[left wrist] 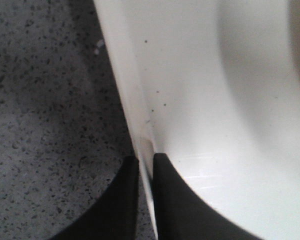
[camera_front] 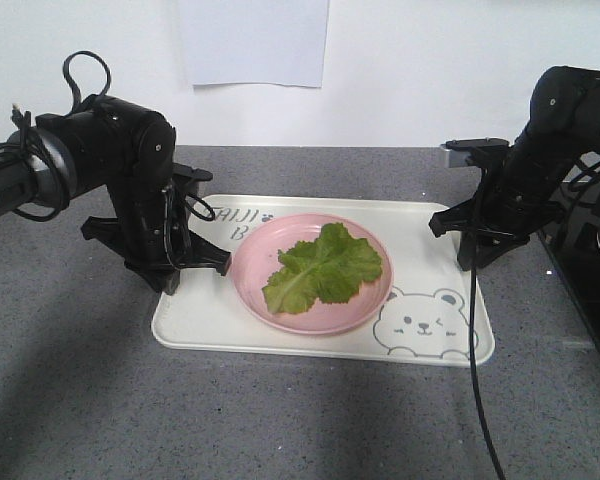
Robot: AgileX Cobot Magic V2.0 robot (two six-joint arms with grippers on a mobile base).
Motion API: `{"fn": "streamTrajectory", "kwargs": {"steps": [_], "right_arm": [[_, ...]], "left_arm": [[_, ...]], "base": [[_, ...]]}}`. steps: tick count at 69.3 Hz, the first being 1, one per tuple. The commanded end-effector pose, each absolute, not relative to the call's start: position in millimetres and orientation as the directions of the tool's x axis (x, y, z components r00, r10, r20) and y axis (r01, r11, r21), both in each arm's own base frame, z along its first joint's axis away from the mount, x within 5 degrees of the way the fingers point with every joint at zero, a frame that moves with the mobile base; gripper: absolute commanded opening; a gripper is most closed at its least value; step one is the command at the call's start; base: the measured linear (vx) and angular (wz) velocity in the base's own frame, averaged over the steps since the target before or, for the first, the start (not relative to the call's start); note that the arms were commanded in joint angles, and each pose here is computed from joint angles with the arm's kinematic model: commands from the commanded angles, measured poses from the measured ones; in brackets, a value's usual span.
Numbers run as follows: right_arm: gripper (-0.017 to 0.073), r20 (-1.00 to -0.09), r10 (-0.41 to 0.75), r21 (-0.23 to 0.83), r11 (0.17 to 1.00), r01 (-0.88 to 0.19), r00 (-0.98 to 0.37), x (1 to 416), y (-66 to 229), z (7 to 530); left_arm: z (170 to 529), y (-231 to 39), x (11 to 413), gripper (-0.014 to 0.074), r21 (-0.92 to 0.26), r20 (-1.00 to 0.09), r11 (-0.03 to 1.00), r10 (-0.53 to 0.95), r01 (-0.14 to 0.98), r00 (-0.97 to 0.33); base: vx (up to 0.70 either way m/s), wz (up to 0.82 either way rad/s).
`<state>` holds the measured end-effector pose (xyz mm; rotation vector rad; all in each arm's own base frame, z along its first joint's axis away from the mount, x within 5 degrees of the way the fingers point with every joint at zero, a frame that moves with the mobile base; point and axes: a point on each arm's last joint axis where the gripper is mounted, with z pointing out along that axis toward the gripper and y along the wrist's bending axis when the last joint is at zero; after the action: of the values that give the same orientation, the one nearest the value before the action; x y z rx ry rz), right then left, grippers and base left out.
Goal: Transfer vegetables to tray and serve
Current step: 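Lower the tray onto the counter with both grippers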
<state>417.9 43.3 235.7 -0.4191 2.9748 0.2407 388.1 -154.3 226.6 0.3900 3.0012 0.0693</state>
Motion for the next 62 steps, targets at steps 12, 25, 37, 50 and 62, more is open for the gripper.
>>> {"fn": "streamTrajectory", "kwargs": {"steps": [12, 25, 37, 50, 62], "right_arm": [[0.0382, -0.185, -0.279, 0.124, 0.945, -0.304, -0.942, 409.3, 43.6, 266.5], [0.0402, -0.184, -0.278, 0.118, 0.946, -0.302, -0.943, 409.4, 42.7, 266.4], [0.0402, -0.184, -0.277, 0.116, 0.947, -0.301, -0.943, 409.5, 42.5, 266.4], [0.0402, -0.196, -0.274, 0.112, 0.948, -0.299, -0.942, 409.1, 41.5, 269.3], [0.0402, -0.254, -0.253, 0.101, 0.953, -0.286, -0.933, 405.9, 41.1, 284.5]], "left_arm": [[252.5, -154.8, 382.8, 0.0109, 0.060, -0.148, 0.958, 0.286, 0.280, -0.947], [252.5, -154.5, 382.9, 0.0237, 0.063, -0.148, 0.959, 0.283, 0.277, -0.948], [253.4, -153.9, 382.9, 0.0338, 0.068, -0.152, 0.961, 0.276, 0.268, -0.949], [260.6, -152.8, 381.4, 0.0378, 0.071, -0.170, 0.961, 0.276, 0.268, -0.946], [278.0, -147.2, 377.2, 0.0378, 0.105, -0.215, 0.958, 0.285, 0.268, -0.934]], "base": [[0.00, 0.00], [0.00, 0.00], [0.00, 0.00], [0.00, 0.00], [0.00, 0.00]]}}
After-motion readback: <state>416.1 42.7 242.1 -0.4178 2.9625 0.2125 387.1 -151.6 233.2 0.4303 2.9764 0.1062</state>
